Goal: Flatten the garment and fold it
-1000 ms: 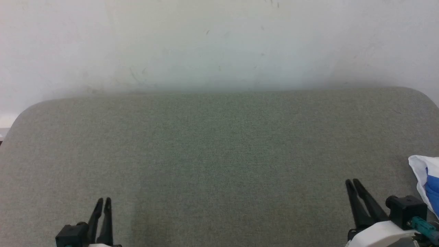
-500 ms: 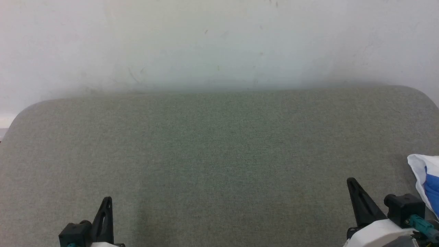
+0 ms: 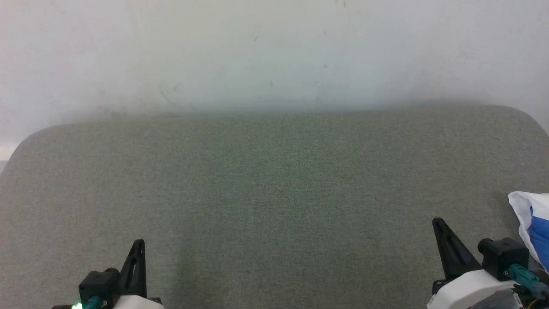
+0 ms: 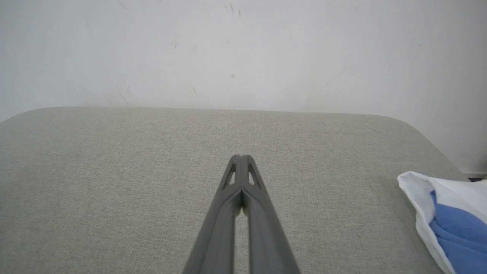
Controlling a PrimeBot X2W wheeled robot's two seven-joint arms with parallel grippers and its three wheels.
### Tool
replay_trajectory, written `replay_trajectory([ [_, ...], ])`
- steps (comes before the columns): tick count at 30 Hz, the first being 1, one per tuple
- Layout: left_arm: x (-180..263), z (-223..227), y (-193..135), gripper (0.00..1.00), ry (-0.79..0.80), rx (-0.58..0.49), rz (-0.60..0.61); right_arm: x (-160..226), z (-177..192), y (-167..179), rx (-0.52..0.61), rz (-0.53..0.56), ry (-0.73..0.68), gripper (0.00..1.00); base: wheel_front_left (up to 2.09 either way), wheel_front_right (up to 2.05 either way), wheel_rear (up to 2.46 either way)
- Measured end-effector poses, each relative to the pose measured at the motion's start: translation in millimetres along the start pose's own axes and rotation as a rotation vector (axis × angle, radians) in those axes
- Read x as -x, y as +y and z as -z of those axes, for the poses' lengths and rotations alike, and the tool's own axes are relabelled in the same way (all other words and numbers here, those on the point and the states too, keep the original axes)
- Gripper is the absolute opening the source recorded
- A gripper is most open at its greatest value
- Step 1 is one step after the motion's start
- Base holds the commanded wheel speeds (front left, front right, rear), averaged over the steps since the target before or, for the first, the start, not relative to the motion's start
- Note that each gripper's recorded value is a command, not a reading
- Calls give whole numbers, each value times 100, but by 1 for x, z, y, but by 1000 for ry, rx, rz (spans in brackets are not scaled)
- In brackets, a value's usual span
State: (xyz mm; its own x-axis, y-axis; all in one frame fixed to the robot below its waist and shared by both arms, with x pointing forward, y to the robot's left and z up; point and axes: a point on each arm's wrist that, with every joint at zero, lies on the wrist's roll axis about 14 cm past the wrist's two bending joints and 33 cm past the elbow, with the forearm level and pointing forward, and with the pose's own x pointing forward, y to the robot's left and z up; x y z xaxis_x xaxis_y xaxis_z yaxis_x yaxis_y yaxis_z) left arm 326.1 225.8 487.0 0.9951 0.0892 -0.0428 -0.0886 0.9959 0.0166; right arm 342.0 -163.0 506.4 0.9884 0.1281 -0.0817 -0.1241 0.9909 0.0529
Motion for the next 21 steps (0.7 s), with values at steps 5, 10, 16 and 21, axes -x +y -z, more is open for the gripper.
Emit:
replay_trajectory([
  [5, -2, -1, -2, 0, 0, -3, 4, 0, 0, 0, 1, 0, -2, 0, 0, 0, 0],
  [10, -3, -2, -4, 0, 3, -10, 8, -1, 0, 0, 9, 2, -2, 0, 0, 0, 0],
  [16, -7, -6, -8, 0, -5, -13, 14, -4, -4, 0, 12, 1, -12, 0, 0, 0, 0],
  [21, -8, -7, -10, 0, -2, -12, 17, -5, -3, -1, 18, 1, -11, 0, 0, 0, 0],
])
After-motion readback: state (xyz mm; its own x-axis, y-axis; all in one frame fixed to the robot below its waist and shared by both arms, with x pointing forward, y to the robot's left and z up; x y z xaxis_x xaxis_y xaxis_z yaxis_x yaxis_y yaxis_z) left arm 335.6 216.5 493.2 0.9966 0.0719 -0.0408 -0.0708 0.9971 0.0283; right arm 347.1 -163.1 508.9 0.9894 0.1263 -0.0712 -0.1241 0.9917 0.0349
